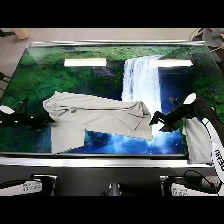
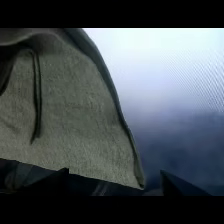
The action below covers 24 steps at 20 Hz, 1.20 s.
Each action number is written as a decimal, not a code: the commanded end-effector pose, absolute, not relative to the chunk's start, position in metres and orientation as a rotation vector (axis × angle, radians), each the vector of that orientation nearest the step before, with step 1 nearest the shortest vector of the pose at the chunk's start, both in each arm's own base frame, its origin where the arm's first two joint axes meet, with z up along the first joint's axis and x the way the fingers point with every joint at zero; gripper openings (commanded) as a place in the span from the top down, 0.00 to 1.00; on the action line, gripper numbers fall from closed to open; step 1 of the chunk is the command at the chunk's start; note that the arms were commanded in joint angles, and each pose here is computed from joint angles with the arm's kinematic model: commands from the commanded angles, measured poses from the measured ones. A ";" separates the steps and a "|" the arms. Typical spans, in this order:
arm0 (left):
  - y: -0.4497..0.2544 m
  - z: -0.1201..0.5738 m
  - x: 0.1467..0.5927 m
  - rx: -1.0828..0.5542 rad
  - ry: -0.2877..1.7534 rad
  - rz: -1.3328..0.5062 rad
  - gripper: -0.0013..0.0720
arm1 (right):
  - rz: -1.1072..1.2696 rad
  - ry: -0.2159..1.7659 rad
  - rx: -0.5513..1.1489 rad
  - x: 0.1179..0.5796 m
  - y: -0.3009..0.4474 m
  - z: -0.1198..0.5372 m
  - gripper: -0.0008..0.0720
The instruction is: Fold the shirts.
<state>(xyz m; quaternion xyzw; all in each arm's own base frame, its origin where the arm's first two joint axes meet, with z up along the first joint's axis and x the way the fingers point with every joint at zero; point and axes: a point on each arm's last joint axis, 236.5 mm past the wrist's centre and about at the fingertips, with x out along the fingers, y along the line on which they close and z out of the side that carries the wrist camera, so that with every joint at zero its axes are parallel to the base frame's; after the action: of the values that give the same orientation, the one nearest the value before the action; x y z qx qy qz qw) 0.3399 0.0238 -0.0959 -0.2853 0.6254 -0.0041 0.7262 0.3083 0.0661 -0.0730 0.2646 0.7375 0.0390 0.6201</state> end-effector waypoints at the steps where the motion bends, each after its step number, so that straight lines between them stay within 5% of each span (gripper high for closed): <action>1: 0.011 -0.103 0.359 -0.596 1.322 -0.014 0.19 | 0.106 1.711 0.568 0.302 0.072 -0.082 0.13; 2: 0.005 -0.106 0.359 -0.594 1.332 -0.024 0.27 | 0.111 1.709 0.555 0.302 0.076 -0.085 0.13; 6: -0.006 -0.105 0.357 -0.606 1.357 -0.050 0.94 | 0.109 1.766 0.513 0.287 0.098 -0.112 0.12; 9: -0.006 -0.084 0.363 -0.568 1.321 -0.091 0.94 | 0.117 1.819 0.509 0.278 0.114 -0.125 0.19; 10: -0.006 -0.075 0.366 -0.560 1.300 -0.094 0.94 | 0.126 1.797 0.513 0.282 0.121 -0.127 0.38; 11: -0.006 -0.063 0.369 -0.549 1.272 -0.102 0.94 | 0.134 1.755 0.509 0.292 0.126 -0.126 0.85; 12: -0.005 -0.047 0.373 -0.530 1.239 -0.115 0.95 | 0.142 1.717 0.508 0.302 0.128 -0.121 0.96; 15: 0.003 0.069 0.408 -0.405 0.956 -0.153 0.95 | 0.242 1.443 0.393 0.362 0.121 -0.037 0.96; 18: 0.003 0.298 0.406 -0.225 0.445 -0.175 0.95 | 0.273 0.874 0.198 0.419 0.096 0.174 0.96; 21: -0.018 0.533 0.297 -0.052 -0.152 -0.160 0.95 | 0.120 0.196 0.095 0.352 0.040 0.431 0.96; 24: -0.045 0.624 0.186 -0.020 -0.449 -0.175 0.95 | 0.056 -0.090 0.152 0.242 0.012 0.523 0.96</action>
<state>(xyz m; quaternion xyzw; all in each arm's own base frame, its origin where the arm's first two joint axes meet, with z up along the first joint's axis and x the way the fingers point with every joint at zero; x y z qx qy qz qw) 0.3075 -0.0193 0.5179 -0.0371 -0.0536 -0.0871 0.9941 0.3526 0.0517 0.4047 0.0733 0.1367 0.0792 0.9847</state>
